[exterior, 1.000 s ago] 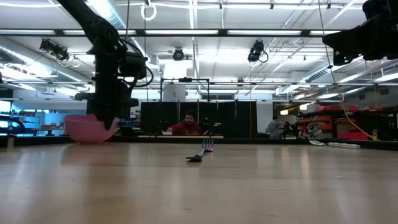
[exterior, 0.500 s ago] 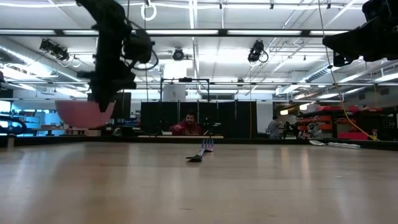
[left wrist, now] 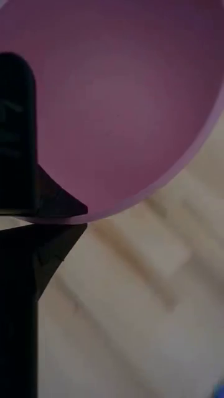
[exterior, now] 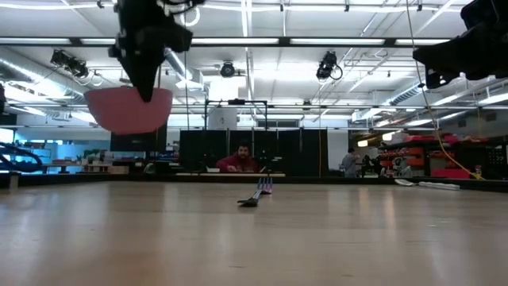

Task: Set table place
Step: Put the pink bowl into the white pattern plate

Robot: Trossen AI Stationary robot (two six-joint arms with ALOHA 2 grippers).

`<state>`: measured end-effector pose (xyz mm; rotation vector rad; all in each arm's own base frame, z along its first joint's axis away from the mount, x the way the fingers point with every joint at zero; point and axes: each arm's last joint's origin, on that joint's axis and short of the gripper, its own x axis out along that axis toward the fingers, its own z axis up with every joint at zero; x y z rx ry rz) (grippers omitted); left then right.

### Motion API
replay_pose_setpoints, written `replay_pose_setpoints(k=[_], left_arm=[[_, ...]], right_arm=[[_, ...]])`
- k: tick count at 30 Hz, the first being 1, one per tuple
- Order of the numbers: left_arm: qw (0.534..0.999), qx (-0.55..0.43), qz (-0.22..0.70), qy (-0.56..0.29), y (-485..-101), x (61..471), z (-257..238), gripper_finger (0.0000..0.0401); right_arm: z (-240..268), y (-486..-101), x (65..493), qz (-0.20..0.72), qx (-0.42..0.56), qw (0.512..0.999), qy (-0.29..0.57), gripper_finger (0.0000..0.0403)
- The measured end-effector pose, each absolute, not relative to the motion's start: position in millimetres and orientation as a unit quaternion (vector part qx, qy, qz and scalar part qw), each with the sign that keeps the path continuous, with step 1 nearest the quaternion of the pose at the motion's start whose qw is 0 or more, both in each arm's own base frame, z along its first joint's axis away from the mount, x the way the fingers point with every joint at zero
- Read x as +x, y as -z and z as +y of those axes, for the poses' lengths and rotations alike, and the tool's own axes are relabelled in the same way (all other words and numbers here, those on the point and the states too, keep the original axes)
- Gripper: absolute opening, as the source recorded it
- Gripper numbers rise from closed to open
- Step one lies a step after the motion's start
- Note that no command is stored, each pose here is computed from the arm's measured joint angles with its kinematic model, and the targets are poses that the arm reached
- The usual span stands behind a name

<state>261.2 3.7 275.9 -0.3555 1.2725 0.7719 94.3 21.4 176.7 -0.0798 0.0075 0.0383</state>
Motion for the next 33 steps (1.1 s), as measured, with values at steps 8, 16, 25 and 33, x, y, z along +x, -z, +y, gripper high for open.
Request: replay_pose_setpoints(k=[8,16,25,33], left_arm=[[0.747,-0.175,0.561,-0.310,-276.2,250.8,-73.2,0.0011],[0.752,-0.226,0.556,-0.272,-275.5,227.8,-134.2,0.0011],[0.743,-0.262,0.587,-0.185,-259.7,219.9,-189.8,0.0011],[0.704,-0.276,0.635,-0.156,-234.1,215.1,-226.1,0.0011]], right_arm=[[22.4,-173.0,94.3,0.022,-0.045,0.998,-0.036,0.0004],[22.4,-172.5,94.3,0.024,-0.045,0.998,-0.036,0.0004],[22.4,-172.4,94.3,0.025,-0.042,0.998,-0.036,0.0004],[22.4,-172.3,94.3,0.026,-0.042,0.998,-0.036,0.0004]])
